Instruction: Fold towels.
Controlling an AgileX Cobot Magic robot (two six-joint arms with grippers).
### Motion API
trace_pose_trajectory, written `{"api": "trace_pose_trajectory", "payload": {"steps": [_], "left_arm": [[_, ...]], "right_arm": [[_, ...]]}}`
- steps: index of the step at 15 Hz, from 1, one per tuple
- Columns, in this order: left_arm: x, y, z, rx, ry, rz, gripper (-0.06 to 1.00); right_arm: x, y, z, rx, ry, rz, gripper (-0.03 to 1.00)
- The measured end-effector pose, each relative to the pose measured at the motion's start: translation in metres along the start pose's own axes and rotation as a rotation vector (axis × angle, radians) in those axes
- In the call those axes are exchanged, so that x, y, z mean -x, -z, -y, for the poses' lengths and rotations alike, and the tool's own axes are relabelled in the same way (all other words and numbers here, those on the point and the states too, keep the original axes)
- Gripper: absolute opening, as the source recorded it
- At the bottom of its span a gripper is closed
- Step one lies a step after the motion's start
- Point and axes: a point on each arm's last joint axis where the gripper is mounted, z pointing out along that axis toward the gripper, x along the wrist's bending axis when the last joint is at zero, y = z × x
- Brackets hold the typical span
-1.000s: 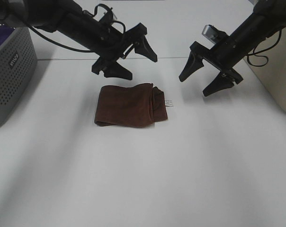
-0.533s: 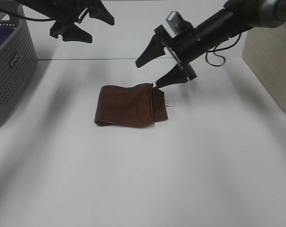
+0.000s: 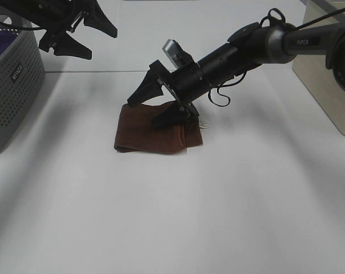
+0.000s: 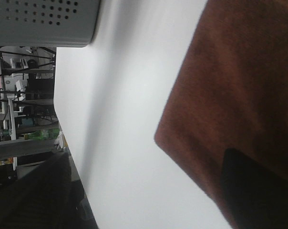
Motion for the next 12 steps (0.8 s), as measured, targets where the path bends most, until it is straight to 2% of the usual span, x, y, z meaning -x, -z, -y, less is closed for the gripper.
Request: {"api": "trace_pose_trajectory", "payload": {"steps": [4, 7, 9, 12], "left_arm": [[0.001, 0.000, 0.005, -0.053, 0.000, 0.012, 0.80], [0.001, 0.000, 0.007, -0.074, 0.000, 0.016, 0.80], [0.002, 0.001, 0.008, -0.092, -0.001, 0.021, 0.80], [0.020, 0.025, 0.005, -0.062, -0.071, -0.022, 0.80]], "right_arm": [[0.035, 0.012, -0.002, 0.033, -0.075, -0.002, 0.80], [0.039, 0.027, -0.006, 0.070, -0.120, -0.070, 0.78], [0.042, 0.038, -0.008, 0.096, -0.123, -0.087, 0.78], [0.052, 0.043, -0.007, 0.088, -0.095, 0.008, 0.78]]}}
